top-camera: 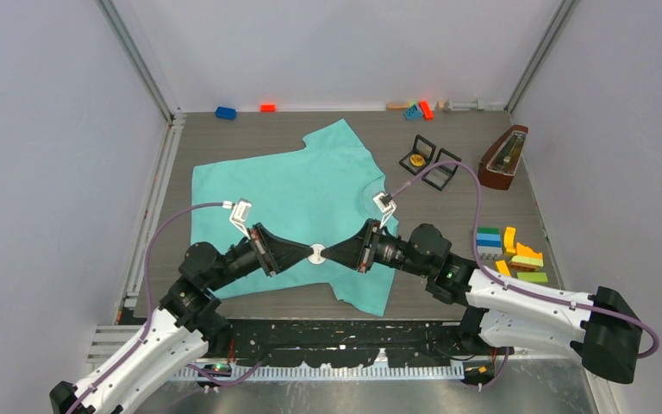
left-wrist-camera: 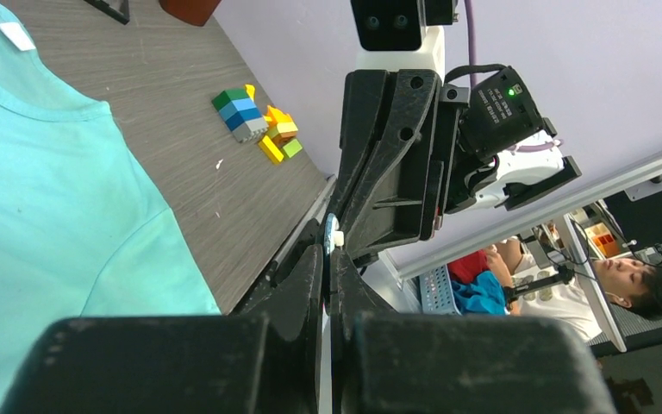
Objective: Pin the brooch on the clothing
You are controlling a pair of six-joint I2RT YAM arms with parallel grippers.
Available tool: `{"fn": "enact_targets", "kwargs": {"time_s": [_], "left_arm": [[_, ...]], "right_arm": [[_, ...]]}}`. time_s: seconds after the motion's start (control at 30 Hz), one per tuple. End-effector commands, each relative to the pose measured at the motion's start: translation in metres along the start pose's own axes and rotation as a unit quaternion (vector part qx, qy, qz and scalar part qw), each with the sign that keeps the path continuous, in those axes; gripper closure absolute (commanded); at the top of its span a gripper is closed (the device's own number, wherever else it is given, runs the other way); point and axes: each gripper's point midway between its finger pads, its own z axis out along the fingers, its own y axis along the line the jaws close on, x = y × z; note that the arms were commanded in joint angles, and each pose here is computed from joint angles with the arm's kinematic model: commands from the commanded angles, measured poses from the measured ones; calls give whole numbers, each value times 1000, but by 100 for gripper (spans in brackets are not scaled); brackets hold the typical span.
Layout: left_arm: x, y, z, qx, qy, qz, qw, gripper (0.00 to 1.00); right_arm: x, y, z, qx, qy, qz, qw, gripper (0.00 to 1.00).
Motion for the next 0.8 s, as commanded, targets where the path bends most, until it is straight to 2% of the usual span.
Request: {"fn": "enact_targets", "kwargs": {"time_s": [0.0, 0.03, 0.1, 0.17, 0.23, 0.33, 0.43, 0.77], "left_arm": [[-3, -15, 1, 34, 3, 15, 999, 98], [-2, -14, 1, 33, 8, 16, 999, 89], [1, -12, 1, 26, 19, 19, 999, 61], [5, -9, 1, 20, 30, 21, 999, 49], [8, -8, 1, 18, 41, 22, 999, 43], [16, -7, 2, 16, 73, 25, 997, 43], [22, -8, 3, 18, 100, 23, 995, 47], [30, -8, 5, 31, 118, 10, 992, 57]], "right_arm": [[-12, 14, -3, -29, -22, -9, 999, 99], [-13, 12, -4, -26, -25, -10, 999, 99], [-17, 12, -8, -23, -31, -14, 999, 100], [-20, 12, -11, -17, -30, -18, 999, 100], [-20, 10, -14, -8, -19, -22, 1000, 100], [-19, 4, -16, 12, 1, -23, 1000, 100], [-16, 9, -17, -1, 25, -15, 1000, 100], [-8, 23, -17, -33, 82, -6, 996, 100]]}}
